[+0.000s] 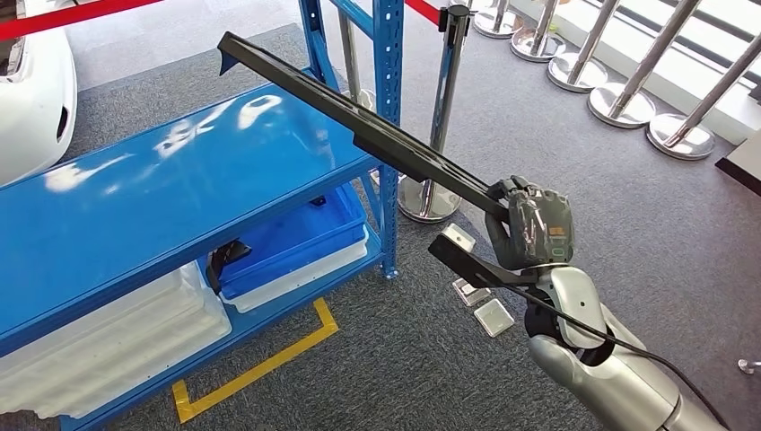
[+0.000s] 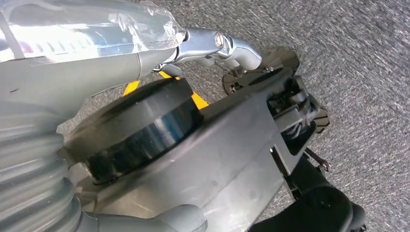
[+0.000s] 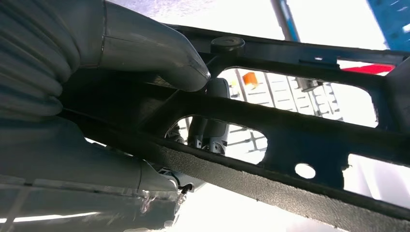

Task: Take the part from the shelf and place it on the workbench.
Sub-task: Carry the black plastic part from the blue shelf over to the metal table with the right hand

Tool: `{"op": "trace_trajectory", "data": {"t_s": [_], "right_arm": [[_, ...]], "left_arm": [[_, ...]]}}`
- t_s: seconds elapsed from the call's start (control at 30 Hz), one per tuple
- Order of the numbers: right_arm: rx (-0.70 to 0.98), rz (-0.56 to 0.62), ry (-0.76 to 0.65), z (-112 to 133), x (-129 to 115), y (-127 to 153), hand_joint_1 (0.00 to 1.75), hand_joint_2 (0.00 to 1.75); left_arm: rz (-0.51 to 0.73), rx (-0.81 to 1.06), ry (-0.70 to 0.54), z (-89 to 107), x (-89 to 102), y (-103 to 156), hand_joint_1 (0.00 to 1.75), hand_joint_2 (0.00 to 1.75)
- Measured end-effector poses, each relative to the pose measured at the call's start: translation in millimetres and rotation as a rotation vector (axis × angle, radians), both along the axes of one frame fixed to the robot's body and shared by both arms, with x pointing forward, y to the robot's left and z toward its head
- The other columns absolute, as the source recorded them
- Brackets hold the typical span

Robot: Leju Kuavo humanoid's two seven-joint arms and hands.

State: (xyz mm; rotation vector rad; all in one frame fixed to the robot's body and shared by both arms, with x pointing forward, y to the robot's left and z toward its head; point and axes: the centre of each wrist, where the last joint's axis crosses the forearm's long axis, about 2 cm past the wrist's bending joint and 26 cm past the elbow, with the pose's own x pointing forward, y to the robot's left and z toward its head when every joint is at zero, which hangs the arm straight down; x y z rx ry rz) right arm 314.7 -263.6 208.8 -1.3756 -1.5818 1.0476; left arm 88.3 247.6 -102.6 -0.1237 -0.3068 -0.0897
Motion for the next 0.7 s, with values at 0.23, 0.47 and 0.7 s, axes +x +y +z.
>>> {"op": "trace_trajectory", "data": {"t_s": [0.23, 0.47, 0.7], "right_arm": [[0.001, -0.002, 0.001, -0.2, -0.1, -0.5, 1.75, 1.75], [-0.001, -0.009, 0.005, 0.3, 0.4, -1.5, 1.75, 1.75], [0.002, -0.022, 0.013, -1.0, -0.2, -3.7, 1.75, 1.75]], "left_arm": [[0.0, 0.0, 0.004, -0.3, -1.4, 0.0, 0.0, 1.75], [0.001, 0.004, 0.01, -0.2, -1.0, 0.2, 0.0, 1.75], [0.016, 0.026, 0.032, -0.9, -3.9, 0.6, 0.0, 1.75]]}}
